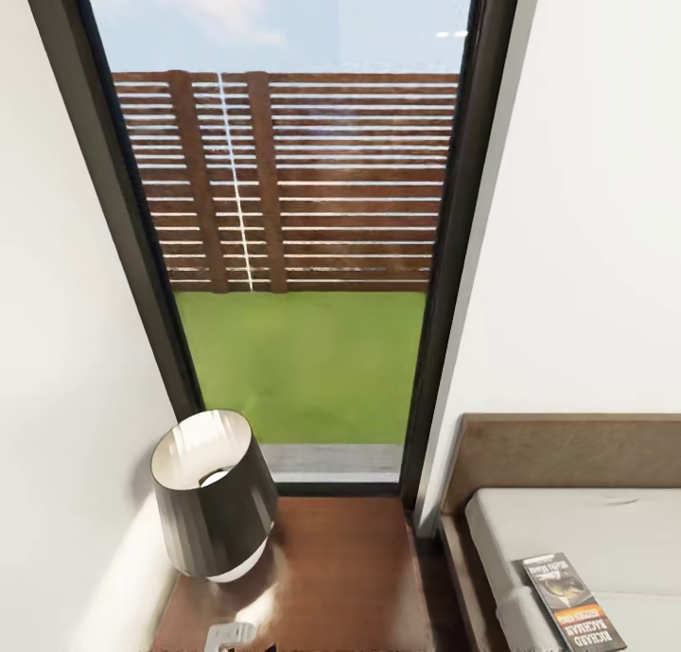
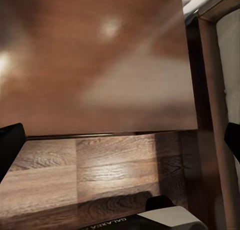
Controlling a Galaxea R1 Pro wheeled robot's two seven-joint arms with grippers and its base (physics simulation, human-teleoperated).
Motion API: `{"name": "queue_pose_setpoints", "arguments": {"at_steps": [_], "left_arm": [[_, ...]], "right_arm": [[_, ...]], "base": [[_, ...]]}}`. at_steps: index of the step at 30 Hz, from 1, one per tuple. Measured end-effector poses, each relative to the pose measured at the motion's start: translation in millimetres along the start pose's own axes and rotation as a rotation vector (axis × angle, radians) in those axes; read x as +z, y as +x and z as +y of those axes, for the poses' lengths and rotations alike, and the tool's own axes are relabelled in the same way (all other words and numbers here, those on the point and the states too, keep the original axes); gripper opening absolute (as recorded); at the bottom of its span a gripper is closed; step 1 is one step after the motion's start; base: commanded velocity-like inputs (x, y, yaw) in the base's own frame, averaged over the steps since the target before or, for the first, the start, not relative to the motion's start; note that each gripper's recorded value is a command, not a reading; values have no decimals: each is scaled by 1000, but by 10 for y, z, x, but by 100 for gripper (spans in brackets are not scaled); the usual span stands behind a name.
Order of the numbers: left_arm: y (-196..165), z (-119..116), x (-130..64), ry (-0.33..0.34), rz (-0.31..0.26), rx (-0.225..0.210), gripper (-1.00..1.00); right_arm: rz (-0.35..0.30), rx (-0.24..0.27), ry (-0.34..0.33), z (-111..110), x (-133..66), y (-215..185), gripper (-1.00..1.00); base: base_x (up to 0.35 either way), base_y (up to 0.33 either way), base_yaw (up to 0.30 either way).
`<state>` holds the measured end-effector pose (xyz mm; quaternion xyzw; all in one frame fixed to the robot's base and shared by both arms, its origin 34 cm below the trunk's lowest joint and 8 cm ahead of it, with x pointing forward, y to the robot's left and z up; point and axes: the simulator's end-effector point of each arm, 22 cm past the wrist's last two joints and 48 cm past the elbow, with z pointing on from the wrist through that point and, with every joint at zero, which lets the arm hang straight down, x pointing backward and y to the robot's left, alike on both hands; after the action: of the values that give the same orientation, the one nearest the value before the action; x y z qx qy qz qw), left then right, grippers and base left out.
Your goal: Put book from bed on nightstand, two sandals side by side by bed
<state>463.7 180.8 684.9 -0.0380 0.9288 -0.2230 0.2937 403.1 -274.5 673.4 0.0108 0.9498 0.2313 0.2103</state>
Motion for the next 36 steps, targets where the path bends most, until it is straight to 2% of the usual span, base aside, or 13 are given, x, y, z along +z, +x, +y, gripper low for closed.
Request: {"name": "queue_pose_setpoints", "arguments": {"at_steps": [36], "left_arm": [[250, 73, 38, -12, 51, -22, 100]], "right_arm": [[51, 25, 7, -55, 52, 227, 100]], "base": [[0, 0, 0]]}}
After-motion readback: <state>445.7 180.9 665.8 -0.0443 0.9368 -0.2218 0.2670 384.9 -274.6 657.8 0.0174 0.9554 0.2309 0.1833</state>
